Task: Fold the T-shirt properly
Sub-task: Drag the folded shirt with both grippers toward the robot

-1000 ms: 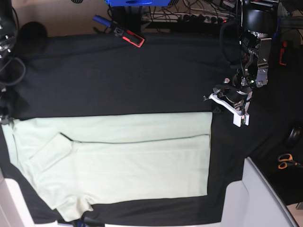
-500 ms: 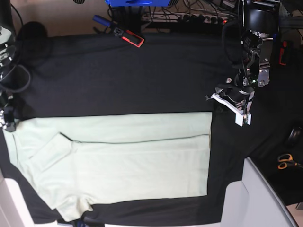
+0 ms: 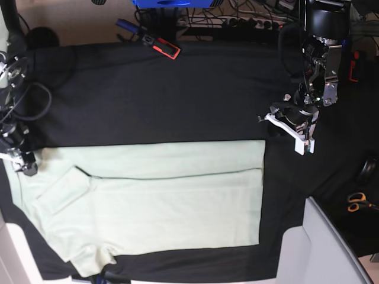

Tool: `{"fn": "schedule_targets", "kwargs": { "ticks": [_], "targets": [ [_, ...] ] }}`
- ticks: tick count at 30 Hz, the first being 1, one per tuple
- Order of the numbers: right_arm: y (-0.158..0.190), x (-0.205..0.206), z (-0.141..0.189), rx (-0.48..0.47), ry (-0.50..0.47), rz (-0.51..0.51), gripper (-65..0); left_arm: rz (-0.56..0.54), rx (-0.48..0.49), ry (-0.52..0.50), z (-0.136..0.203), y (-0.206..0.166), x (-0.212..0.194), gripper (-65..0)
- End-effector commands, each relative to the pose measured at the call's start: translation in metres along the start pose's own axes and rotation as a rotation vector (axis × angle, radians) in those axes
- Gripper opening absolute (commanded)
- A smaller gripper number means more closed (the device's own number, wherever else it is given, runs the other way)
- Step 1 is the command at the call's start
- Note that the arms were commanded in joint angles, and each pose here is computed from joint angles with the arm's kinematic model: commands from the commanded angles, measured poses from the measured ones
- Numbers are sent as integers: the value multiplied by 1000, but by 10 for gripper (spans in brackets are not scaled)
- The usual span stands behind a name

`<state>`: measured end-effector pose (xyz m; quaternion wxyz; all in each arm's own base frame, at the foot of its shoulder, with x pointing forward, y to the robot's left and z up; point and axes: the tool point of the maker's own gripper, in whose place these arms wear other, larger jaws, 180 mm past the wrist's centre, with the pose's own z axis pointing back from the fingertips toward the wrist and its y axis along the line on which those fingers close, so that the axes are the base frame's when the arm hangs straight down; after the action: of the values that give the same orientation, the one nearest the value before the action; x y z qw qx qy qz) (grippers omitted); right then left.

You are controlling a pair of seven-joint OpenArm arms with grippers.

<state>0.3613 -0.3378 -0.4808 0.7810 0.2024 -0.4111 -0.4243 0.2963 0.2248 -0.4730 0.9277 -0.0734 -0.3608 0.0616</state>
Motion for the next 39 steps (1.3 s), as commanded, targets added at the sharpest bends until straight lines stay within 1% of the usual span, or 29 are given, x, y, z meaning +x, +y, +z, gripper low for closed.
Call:
{"fn": "schedule_targets", "kwargs": {
  "ticks": [1,2,3,4,6,7,10,11,12,15,18,23,27,30,32,34,36,39],
  "targets": [
    [8,24,0,18,-48,11,-232,-6,-11,-47,2,-1,17,-514],
    [8,24,0,18,-48,11,-280,-6,-12,-44,2,-1,16,-512],
    [8,24,0,18,-47,13,-351,-3,-15,-39,2,-3,15,-506],
    [8,24,0,18,-47,13,-444,-2,-16,-39,1,-3,15,-477],
    [8,24,0,18,-47,13,-588,6,-24,-36,1,-7,12,-388],
    [8,24,0,18,-47,13,-618,13,-29,-33,0,-11,9,-324],
    [8,24,0,18,-45,16,-622,10,-100,-34,-2,-32,6,-106],
    [8,23,0,18,-44,18,-631,8,-131,-36,-2,-40,5,-45],
    [8,23,0,18,-44,18,-640,27,-155,-38,-2,-47,3,-3],
    [7,22,0,15,-41,19,-643,185,-179,-83,-2,-50,9,0],
    [7,22,0,15,-37,20,-644,276,-200,-113,0,-51,16,0],
    [6,21,0,13,-34,21,-644,359,-232,-149,1,-54,28,0],
    [6,20,0,13,-32,21,-644,430,-226,-127,-11,-49,23,0],
    [6,20,0,13,-32,21,-644,514,-208,-79,-24,-41,8,0],
    [6,20,0,13,-32,21,-644,566,-206,-65,-31,-38,5,0],
    [6,20,1,12,-31,21,-646,587,-206,-63,-33,-38,6,0],
    [6,20,1,12,-31,21,-646,583,-215,-70,-34,-40,11,0],
    [6,20,1,12,-31,21,-646,594,-236,-78,-37,-51,18,0]
  ]
}}
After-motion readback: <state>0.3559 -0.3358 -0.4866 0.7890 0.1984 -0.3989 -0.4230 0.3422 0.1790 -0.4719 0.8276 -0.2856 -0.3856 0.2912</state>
